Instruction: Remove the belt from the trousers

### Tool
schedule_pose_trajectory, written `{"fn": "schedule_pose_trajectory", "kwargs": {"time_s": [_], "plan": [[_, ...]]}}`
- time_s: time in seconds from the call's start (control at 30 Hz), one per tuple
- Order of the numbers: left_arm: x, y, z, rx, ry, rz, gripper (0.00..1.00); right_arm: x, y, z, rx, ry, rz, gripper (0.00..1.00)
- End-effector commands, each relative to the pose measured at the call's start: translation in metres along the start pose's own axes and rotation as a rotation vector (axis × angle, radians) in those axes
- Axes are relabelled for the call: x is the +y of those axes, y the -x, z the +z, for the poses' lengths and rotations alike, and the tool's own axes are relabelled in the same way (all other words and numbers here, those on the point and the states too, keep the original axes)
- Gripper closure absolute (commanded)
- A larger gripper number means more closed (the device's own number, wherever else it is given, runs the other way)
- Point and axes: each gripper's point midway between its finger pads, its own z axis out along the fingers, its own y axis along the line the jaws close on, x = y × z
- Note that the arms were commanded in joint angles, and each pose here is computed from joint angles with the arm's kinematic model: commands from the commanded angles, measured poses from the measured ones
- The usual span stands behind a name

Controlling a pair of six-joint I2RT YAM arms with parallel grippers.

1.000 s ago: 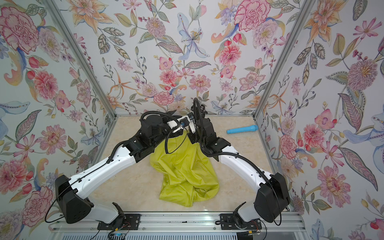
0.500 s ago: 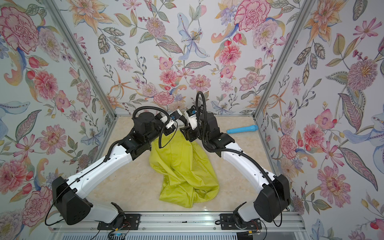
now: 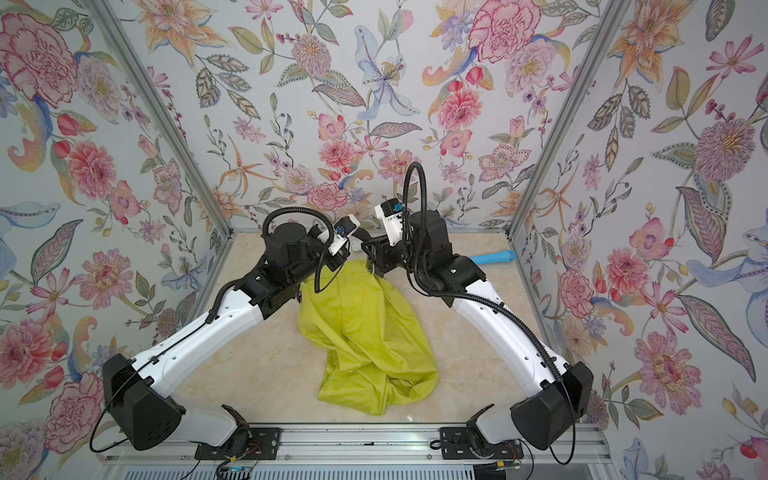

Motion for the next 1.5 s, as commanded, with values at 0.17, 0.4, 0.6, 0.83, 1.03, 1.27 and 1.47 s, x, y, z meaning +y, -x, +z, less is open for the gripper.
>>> {"fn": "schedule_pose_trajectory", "kwargs": {"time_s": [0.17,0.4,0.6,0.83,1.03,1.27,1.47], "plan": [[0.018,0.027,-0.004,-0.075,0.036,-0.039,1.0,-0.014,-0.019,0.007,0.082,-0.075,0.026,0.65],[0.017,0.029,-0.004,-0.08,0.027,-0.043,1.0,-0.021,-0.02,0.011,0.09,-0.095,0.031,0.77],[0.014,0.025,-0.001,-0.066,0.017,-0.045,1.0,-0.017,-0.019,0.013,0.092,-0.068,0.042,0.7],[0.01,0.02,0.004,-0.049,0.0,-0.048,1.0,-0.014,-0.012,0.01,0.078,-0.056,0.043,0.72],[0.007,0.015,0.008,-0.03,-0.009,-0.045,1.0,-0.012,-0.014,0.013,0.086,-0.04,0.06,0.69],[0.004,0.011,0.01,-0.017,-0.018,-0.045,1.0,-0.012,-0.013,0.015,0.09,-0.02,0.079,0.72],[0.003,0.013,0.009,-0.023,-0.026,-0.049,1.0,-0.017,-0.023,0.021,0.116,-0.025,0.1,0.84]]}}
